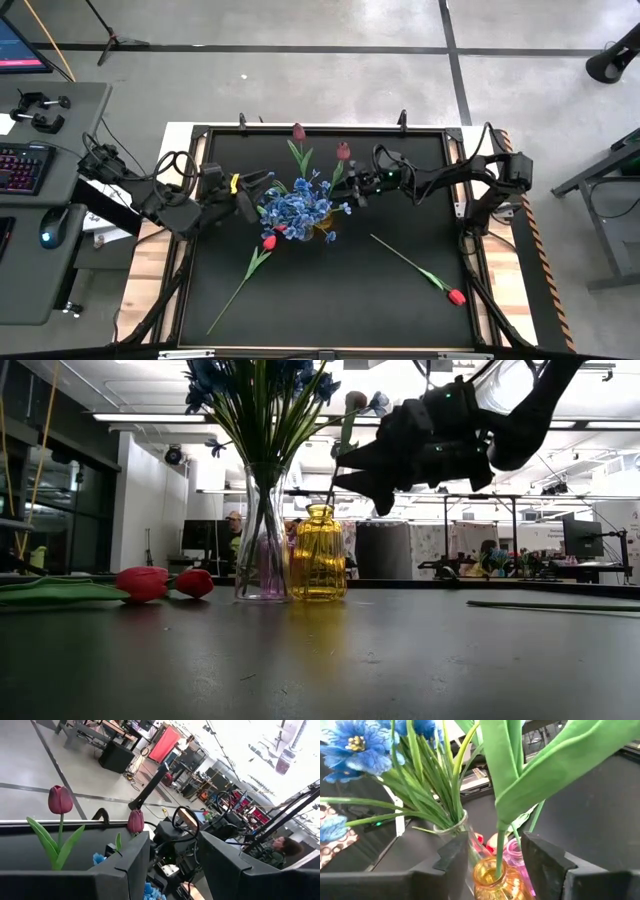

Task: Sort flowers into vase by color
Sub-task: Put the dark red flower into the pink vase, then put the bottom right red flower into the yellow vase

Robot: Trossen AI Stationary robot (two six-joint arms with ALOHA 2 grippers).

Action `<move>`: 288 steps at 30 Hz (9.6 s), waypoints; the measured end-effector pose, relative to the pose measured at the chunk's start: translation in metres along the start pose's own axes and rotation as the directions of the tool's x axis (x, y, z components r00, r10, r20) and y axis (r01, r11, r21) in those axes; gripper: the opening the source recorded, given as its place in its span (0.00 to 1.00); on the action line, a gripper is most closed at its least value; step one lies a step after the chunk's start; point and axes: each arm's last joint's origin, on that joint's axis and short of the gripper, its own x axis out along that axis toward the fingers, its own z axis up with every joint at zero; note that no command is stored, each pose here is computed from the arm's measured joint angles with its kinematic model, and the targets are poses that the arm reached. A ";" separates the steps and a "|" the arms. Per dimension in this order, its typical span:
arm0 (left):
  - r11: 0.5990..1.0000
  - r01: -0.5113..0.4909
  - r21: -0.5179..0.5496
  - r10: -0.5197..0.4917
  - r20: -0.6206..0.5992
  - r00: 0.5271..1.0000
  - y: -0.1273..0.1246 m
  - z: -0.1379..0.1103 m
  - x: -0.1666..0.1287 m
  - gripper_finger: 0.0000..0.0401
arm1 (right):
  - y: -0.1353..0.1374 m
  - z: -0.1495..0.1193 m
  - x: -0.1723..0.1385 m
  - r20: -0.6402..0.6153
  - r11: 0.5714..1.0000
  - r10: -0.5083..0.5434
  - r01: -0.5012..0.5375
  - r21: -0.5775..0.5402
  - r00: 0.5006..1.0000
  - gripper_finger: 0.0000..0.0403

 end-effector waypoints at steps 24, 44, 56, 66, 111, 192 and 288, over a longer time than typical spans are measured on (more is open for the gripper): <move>1.000 0.000 0.009 0.000 0.000 1.000 0.000 0.000 0.000 0.39 | 0.004 0.074 -0.048 0.264 0.990 -0.094 0.119 -0.081 0.960 0.01; 1.000 0.000 -0.011 0.000 0.001 1.000 0.000 0.000 0.000 0.39 | -0.006 0.066 0.007 0.117 0.988 -0.064 0.080 -0.132 0.991 0.00; 1.000 -0.003 0.009 0.003 0.004 1.000 0.000 0.000 0.000 0.39 | -0.008 0.052 0.018 0.072 0.986 -0.066 0.076 -0.146 0.995 0.00; 1.000 -0.009 0.025 0.008 0.008 1.000 0.001 0.001 0.001 0.39 | 0.009 0.050 0.031 -0.021 0.988 -0.031 0.027 -0.154 0.999 0.26; 0.835 0.255 0.488 -0.208 -0.150 0.967 0.026 0.053 -0.009 0.39 | 0.107 -0.043 -0.075 -0.993 0.677 0.003 0.731 0.091 0.121 0.67; 0.881 0.344 0.325 -0.293 -0.197 0.936 0.040 0.074 -0.012 0.39 | 0.190 -0.075 -0.097 -0.875 0.126 -0.480 0.982 -0.142 -0.065 0.67; 0.889 0.369 0.270 -0.300 -0.265 0.916 0.036 0.062 0.007 0.39 | 0.219 -0.117 -0.050 -0.924 0.222 -0.302 0.960 0.170 0.233 0.55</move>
